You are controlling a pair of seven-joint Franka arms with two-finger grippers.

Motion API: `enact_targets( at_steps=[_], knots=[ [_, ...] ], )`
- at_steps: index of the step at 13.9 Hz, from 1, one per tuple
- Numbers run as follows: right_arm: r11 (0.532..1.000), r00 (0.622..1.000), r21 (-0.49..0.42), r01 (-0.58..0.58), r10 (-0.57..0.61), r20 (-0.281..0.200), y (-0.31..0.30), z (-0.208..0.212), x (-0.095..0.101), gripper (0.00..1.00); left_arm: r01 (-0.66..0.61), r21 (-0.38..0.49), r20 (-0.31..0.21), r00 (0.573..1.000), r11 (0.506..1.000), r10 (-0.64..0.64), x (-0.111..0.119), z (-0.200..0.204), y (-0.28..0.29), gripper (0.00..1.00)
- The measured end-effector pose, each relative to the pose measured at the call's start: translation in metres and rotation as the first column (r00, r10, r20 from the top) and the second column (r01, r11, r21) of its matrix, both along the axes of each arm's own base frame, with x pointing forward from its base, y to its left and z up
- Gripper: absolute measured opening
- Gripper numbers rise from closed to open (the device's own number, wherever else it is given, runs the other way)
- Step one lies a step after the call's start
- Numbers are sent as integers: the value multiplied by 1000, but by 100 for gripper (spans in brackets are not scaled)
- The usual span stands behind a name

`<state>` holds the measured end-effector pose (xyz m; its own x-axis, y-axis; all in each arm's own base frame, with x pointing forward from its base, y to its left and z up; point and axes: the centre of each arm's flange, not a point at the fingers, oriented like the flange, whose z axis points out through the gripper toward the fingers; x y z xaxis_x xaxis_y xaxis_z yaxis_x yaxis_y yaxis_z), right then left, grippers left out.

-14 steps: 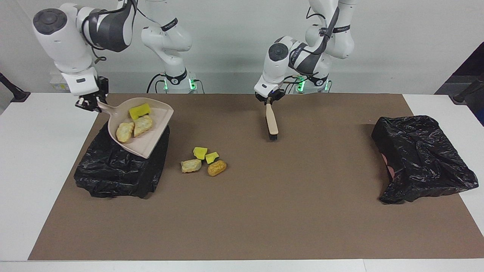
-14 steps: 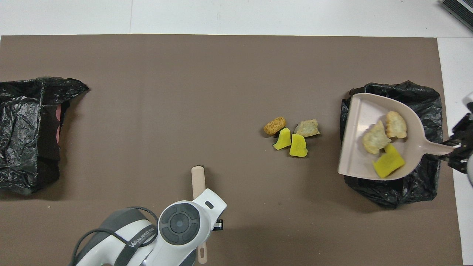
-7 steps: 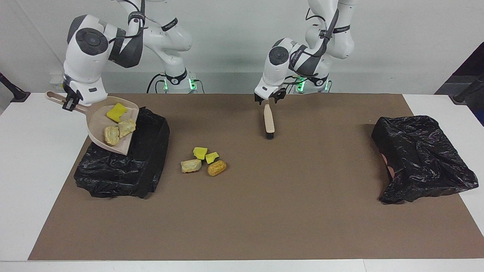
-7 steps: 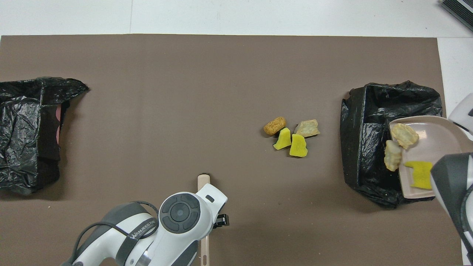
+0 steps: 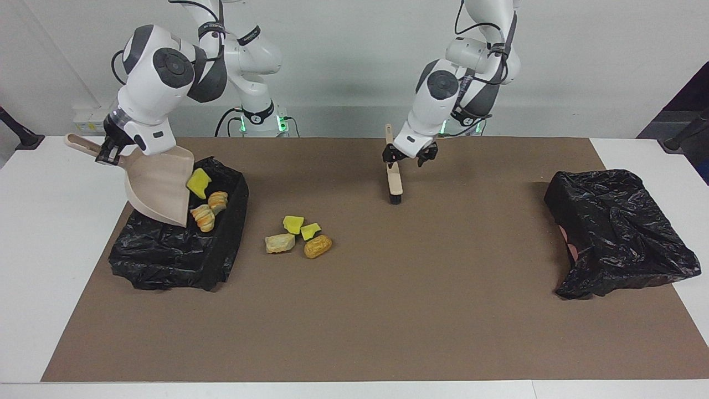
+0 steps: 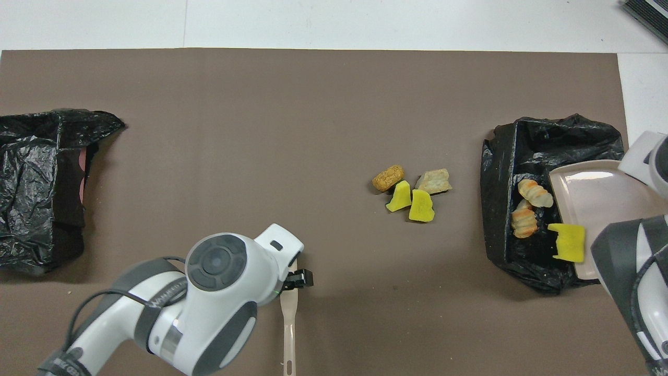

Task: Sweep and dump trash in bin
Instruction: 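Tip the dustpan into the bag while the left gripper drops the brush, then bring the empty dustpan back to the table center with the right gripper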

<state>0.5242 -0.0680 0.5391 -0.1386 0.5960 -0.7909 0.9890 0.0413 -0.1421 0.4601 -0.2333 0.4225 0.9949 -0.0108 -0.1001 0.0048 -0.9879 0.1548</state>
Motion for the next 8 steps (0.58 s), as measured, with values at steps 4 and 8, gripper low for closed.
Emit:
enact_targets(
  at_steps=[4, 8],
  knots=[
    [989, 988, -57, 135, -130, 80, 47, 18, -13, 32, 100, 13, 76, 992, 995, -101, 47, 52, 59, 100],
    [924, 890, 148, 352, -380, 253, 93, 40, -24, 32, 53, 39, 124, 991, 998, -57, 82, 92, 119, 100]
  ],
)
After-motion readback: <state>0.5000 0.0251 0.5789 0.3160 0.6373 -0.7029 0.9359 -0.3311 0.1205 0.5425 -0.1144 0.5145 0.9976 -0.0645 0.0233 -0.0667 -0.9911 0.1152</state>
